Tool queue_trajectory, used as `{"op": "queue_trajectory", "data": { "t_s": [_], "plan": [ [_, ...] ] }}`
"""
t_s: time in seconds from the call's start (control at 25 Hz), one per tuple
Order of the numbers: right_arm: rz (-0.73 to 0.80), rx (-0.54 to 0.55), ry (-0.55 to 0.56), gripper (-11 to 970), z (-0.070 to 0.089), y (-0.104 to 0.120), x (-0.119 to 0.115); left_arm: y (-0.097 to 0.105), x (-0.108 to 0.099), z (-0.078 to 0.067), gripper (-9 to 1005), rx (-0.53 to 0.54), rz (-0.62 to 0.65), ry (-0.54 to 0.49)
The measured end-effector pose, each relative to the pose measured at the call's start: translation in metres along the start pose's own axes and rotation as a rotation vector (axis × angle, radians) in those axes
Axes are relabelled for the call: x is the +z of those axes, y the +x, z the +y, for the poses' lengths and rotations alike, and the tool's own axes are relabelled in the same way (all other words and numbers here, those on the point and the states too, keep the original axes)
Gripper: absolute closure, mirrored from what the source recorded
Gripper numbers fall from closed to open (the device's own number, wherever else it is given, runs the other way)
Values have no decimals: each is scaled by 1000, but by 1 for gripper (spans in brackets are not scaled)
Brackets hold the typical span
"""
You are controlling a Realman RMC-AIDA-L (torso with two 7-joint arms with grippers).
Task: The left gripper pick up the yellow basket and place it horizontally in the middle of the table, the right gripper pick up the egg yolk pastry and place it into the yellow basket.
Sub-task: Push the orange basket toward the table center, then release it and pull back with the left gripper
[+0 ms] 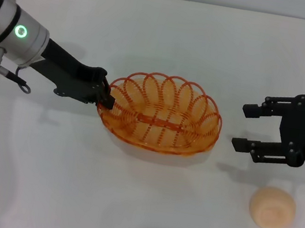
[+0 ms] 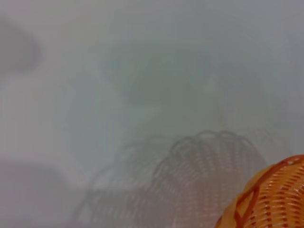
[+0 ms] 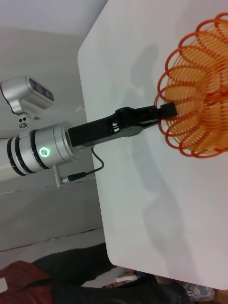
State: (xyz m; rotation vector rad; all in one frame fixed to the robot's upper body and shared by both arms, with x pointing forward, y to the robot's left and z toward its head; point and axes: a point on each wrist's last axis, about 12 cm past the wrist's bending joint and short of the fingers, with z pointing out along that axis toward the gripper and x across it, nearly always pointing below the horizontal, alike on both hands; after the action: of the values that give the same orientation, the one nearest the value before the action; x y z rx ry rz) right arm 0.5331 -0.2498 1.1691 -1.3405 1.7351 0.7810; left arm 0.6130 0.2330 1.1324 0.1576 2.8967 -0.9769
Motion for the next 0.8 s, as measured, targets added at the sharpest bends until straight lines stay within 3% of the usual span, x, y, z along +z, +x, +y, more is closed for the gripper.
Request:
{"op": "queue_trajectory", "data": {
  "t_s": [0.8],
  "plan": [
    [1, -7, -13, 294, 1, -1, 0, 2, 16, 7, 829, -30, -13, -21]
  ]
}}
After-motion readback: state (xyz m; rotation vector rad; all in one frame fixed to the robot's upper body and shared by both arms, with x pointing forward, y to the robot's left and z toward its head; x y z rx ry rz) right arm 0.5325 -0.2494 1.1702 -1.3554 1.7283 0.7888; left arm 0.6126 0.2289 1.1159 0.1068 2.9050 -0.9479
